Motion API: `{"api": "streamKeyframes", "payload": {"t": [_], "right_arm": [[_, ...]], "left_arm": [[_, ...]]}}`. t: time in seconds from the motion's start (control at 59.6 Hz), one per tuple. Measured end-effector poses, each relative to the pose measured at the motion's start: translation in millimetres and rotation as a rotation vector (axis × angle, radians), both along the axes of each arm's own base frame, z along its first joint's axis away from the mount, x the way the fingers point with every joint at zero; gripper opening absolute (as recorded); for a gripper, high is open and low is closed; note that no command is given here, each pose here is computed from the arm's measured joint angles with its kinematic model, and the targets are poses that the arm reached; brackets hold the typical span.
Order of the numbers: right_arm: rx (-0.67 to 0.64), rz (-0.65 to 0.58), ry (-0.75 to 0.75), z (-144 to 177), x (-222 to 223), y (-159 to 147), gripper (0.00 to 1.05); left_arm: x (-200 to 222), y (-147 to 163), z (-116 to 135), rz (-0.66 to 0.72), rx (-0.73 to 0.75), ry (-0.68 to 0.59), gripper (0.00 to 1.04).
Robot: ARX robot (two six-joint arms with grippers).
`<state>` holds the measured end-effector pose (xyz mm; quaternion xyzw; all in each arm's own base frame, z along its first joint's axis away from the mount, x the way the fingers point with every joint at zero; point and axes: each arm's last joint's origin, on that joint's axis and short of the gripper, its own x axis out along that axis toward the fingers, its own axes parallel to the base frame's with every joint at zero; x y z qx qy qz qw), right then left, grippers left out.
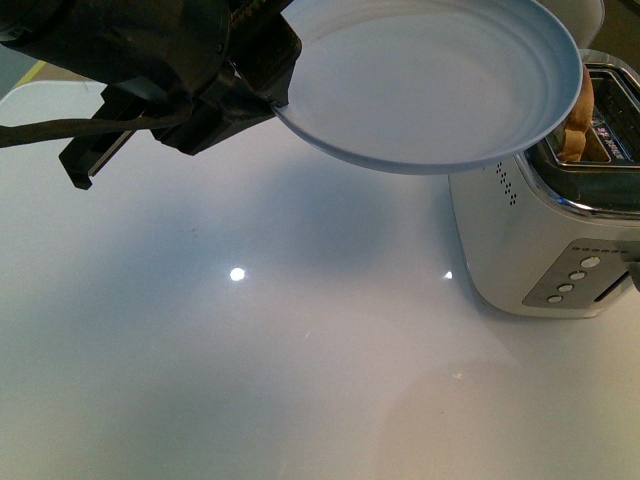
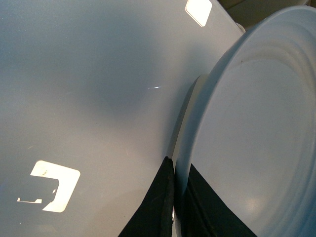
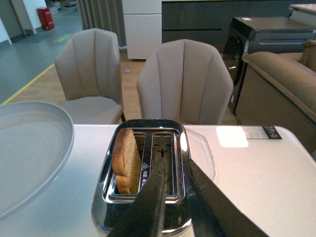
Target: Left arm holds plate, right arm toasts bread
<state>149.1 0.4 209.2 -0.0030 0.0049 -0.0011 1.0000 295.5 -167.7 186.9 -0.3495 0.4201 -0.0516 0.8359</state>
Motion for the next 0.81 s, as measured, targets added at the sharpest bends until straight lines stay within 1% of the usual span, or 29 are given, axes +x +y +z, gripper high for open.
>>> {"api": "streamKeyframes", "payload": {"t": [0.034,0.319,0.806], "right_arm": [[0.000,0.004,0.000,-4,-3,0,0.02],[0.002,0.005,-0.002,-22,-18,0,0.02],[0.003,0.005,-0.004,-34,-32,0,0.02]], "left_arm": [[0,0,0,-0.001,0.001,-0.001,0.03],[-1,-1,0,-0.005,0.006,-0.004,0.03],[-1,-2,0,-0.008,0.009,-0.005,0.03]]}}
